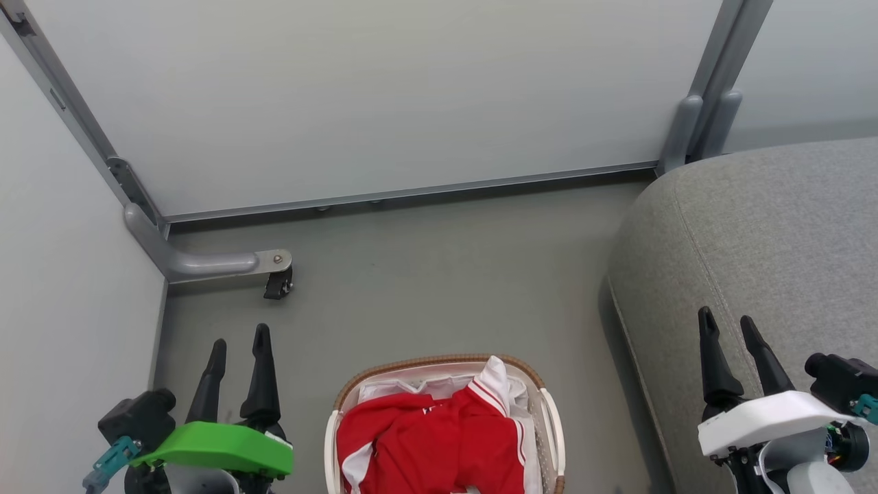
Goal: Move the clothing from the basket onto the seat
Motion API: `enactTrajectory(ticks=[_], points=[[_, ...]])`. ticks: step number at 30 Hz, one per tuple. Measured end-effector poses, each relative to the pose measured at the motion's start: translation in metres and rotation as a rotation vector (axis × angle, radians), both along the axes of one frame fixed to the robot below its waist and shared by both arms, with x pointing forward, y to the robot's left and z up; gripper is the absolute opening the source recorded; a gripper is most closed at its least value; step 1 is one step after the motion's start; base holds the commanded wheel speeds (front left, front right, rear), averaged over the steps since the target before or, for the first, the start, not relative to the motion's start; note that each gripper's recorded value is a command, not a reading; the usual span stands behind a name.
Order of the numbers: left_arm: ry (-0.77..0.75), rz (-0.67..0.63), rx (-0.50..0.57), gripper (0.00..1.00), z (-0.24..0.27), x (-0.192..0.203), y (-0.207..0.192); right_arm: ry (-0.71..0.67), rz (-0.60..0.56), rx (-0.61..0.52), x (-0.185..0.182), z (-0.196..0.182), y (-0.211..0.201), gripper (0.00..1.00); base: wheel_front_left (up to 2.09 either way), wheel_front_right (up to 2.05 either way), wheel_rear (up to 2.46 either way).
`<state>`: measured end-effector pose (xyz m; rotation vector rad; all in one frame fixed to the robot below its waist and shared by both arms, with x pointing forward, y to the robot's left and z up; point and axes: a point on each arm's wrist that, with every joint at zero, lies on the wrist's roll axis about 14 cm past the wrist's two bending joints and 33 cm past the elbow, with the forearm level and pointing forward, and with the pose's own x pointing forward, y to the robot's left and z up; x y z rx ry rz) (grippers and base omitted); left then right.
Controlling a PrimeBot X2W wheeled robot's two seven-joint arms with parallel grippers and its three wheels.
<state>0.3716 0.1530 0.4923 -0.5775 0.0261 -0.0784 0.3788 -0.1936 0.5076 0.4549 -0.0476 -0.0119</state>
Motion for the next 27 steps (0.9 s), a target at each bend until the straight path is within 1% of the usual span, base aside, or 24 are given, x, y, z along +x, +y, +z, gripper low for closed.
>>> enactTrajectory(ticks=[27], points=[[0.012,-0.040,0.193,1.00,-0.019,-0.007,-0.008,-0.012,0.031,-0.270,0.000,-0.004,0.007,1.00,0.00,0.00,0.00]])
